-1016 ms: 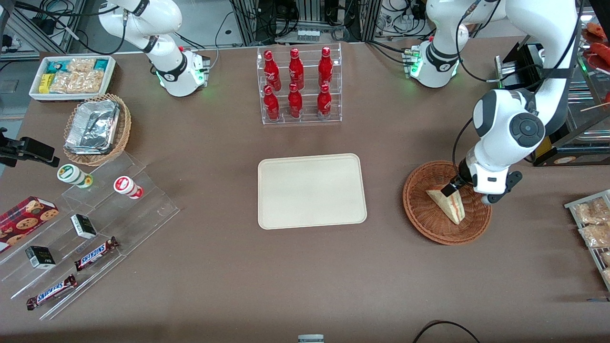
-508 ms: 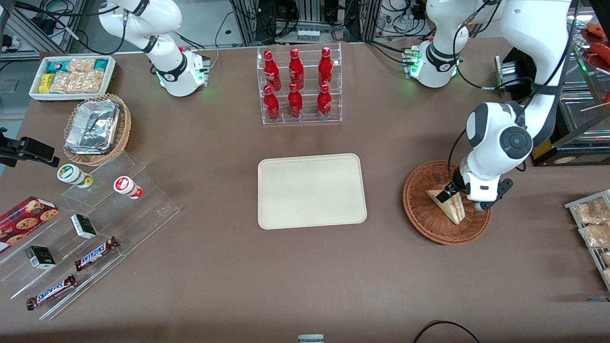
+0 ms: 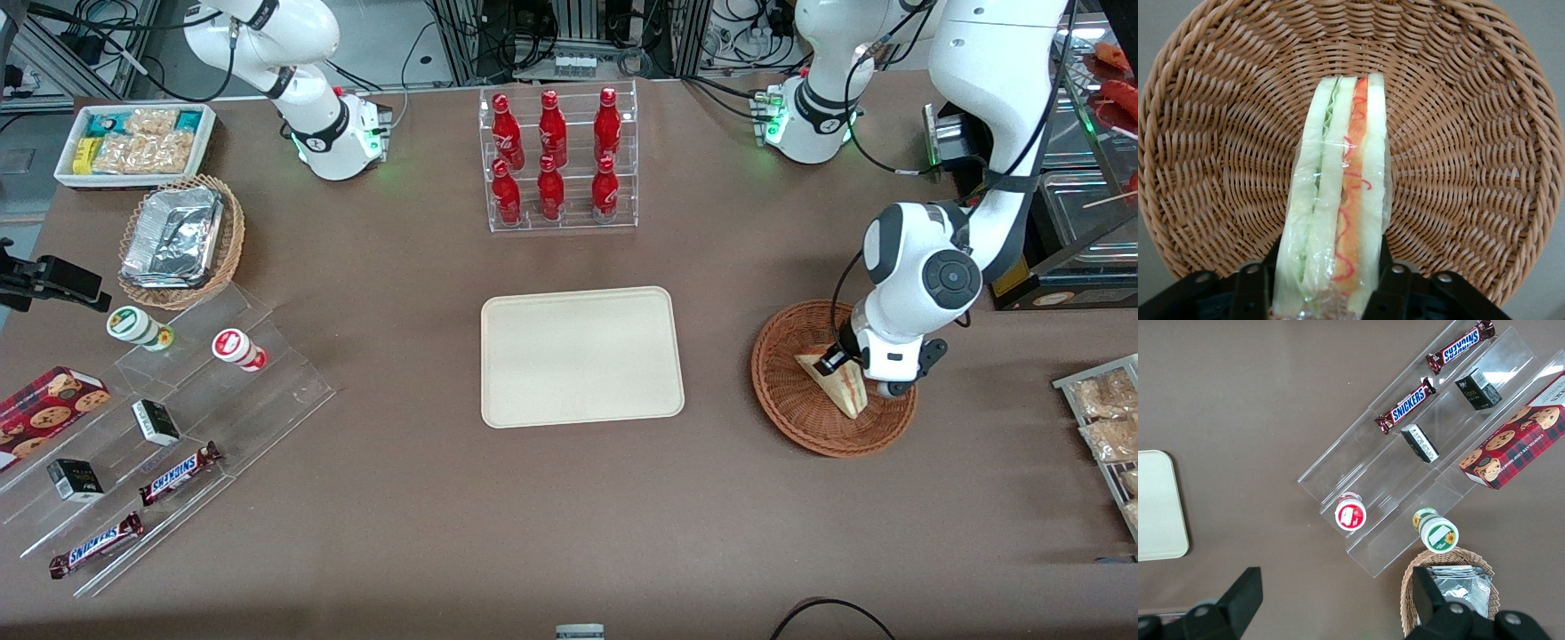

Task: Place sandwich from basket to tray
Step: 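Lower the left gripper and close it on the wrapped sandwich, then lift the sandwich and carry it with the left gripper over the cream tray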

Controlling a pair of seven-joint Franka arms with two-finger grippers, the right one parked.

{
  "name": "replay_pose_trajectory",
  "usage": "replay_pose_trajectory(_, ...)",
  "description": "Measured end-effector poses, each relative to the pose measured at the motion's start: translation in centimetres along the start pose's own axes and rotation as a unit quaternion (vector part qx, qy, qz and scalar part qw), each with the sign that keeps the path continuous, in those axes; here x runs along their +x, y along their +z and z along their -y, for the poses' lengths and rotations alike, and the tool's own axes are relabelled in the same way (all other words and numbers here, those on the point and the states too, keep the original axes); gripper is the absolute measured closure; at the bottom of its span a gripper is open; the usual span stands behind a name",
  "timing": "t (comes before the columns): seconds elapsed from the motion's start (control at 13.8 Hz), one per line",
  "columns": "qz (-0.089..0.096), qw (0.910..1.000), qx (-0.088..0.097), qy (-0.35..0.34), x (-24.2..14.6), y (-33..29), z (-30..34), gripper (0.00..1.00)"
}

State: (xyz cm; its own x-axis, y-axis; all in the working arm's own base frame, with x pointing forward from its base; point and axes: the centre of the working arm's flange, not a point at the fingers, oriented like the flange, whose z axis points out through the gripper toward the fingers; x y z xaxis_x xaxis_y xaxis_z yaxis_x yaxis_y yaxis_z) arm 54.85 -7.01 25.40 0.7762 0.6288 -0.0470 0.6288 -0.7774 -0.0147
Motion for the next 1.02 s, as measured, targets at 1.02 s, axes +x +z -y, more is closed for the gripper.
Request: replay_pose_trajectory(1.02, 0.031, 0.9914, 0.024, 0.125, -7.8, -8.9, -7.9, 0.85)
